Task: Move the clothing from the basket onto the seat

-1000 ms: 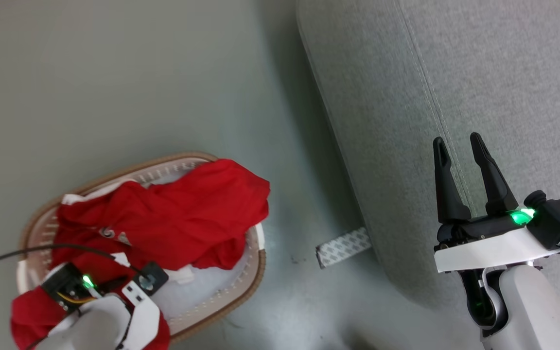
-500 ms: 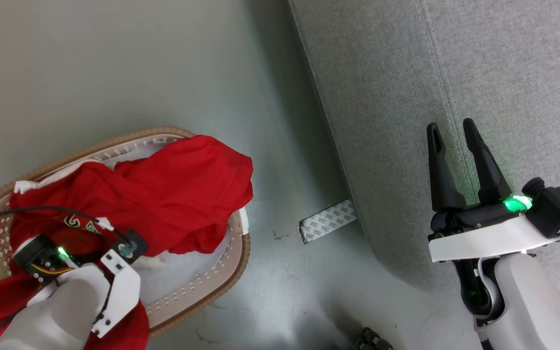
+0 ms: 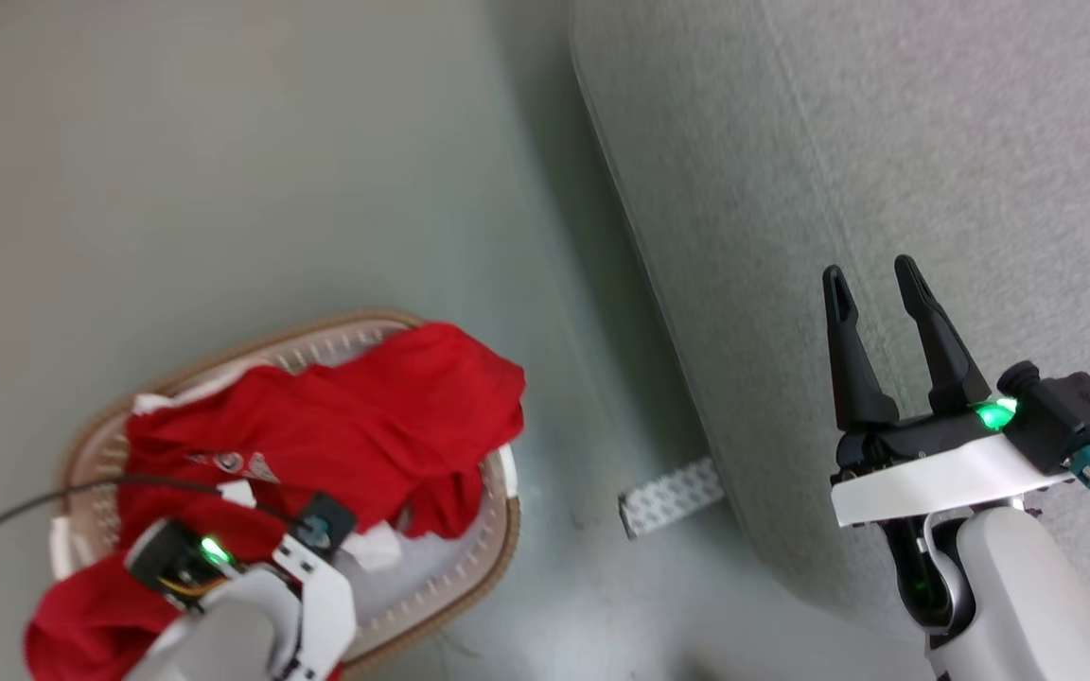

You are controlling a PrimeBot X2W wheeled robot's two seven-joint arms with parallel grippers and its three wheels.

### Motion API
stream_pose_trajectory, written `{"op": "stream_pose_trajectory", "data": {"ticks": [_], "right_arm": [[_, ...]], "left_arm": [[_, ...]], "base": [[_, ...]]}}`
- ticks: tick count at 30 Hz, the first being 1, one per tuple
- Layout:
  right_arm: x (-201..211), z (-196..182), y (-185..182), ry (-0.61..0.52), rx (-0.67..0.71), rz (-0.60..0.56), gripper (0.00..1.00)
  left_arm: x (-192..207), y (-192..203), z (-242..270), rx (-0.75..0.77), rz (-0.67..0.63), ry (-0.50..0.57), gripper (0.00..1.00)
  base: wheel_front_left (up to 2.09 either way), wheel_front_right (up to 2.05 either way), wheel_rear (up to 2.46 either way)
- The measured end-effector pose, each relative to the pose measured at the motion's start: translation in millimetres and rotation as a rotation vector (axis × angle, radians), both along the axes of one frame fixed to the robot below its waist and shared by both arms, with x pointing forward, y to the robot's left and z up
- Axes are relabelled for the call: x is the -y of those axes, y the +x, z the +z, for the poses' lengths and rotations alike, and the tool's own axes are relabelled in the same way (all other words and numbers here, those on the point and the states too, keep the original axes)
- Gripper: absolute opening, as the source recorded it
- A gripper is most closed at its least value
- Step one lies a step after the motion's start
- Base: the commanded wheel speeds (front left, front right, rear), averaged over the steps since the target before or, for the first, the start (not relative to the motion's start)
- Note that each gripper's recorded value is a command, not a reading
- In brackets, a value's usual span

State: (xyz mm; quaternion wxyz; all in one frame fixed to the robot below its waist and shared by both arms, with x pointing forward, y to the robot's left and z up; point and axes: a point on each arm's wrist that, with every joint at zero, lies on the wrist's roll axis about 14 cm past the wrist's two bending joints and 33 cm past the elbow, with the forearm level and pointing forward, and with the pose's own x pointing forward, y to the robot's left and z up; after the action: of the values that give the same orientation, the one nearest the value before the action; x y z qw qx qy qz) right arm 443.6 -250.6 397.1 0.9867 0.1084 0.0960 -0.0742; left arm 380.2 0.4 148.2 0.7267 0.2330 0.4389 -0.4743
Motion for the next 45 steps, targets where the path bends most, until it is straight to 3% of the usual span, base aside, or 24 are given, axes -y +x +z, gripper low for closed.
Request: {"op": "stream_pose_trajectory", "data": {"ticks": [17,30,38,45], "right_arm": [[-41,78,-31,-0.003,0.187,0.098,1.00],[-84,110,-45,0.029,0.280,0.209,1.00],[-101,123,-52,0.026,0.316,0.260,1.00],[-113,126,-54,0.023,0.323,0.299,1.00]], "left_arm": [[5,6,151,0.277,0.283,-0.275,0.00],[-20,46,300,0.617,0.538,-0.625,0.00],[-37,53,395,0.837,0.598,-0.825,0.00],[-36,57,453,0.903,0.631,-1.000,0.00]], "base": [[0.00,0.00,0.00],[0.00,0.00,0.00],[0.00,0.00,0.00],[0.00,0.00,0.00]]}}
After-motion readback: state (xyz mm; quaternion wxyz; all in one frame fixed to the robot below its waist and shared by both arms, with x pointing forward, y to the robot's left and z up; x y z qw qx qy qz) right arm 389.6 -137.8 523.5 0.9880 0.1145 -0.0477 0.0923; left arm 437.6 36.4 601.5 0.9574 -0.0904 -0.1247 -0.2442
